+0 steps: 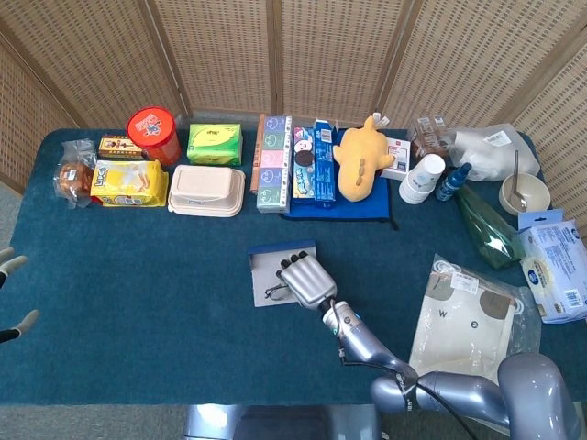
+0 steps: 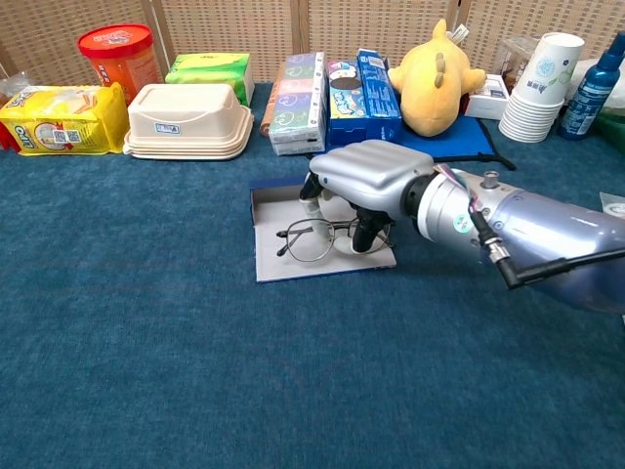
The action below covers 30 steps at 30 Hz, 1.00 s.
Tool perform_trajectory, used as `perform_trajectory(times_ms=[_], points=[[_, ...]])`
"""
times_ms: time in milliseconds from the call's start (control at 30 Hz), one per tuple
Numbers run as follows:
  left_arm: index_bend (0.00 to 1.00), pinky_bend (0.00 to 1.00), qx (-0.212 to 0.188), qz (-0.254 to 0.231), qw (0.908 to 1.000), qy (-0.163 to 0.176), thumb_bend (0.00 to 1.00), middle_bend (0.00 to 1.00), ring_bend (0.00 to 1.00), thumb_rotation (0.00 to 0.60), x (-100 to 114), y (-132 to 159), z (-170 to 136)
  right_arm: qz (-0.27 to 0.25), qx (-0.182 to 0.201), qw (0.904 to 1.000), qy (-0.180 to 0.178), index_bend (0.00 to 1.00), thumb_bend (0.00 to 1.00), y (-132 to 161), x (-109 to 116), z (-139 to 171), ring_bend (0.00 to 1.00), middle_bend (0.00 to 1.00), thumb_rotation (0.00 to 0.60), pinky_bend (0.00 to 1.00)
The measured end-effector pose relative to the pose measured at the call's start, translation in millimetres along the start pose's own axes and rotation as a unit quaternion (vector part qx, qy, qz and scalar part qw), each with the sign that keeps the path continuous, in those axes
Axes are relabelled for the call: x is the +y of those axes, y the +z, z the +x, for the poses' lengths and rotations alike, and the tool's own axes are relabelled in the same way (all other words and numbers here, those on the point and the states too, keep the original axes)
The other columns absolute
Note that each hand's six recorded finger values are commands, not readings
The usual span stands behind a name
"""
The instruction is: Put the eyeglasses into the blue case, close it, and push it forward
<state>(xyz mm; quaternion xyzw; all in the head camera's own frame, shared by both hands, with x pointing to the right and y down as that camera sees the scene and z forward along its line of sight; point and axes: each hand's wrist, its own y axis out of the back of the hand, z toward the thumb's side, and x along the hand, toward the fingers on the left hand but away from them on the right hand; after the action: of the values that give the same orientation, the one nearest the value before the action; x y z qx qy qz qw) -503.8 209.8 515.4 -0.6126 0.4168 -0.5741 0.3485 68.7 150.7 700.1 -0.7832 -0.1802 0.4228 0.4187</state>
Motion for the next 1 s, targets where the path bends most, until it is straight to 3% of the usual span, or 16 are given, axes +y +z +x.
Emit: perform_trajectory(times_ms=[533, 1000], points=[[0.17, 0.07, 0.004, -0.002, 1.0, 0.002, 0.21, 0.12, 0.07, 0.541, 2, 0, -3, 0.015, 0.006, 0.9997, -0.019, 0.57, 0.33, 1, 7, -19, 0.29, 0.35, 0.6, 0.35], [0.17, 0.07, -0.001, -0.005, 1.0, 0.003, 0.21, 0.12, 0.07, 0.542, 3, 3, -5, 0.021, 0.015, 0.9992, -0.03, 0.21, 0.32, 7, 10, -19, 0.23, 0.25, 0.6, 0.34]])
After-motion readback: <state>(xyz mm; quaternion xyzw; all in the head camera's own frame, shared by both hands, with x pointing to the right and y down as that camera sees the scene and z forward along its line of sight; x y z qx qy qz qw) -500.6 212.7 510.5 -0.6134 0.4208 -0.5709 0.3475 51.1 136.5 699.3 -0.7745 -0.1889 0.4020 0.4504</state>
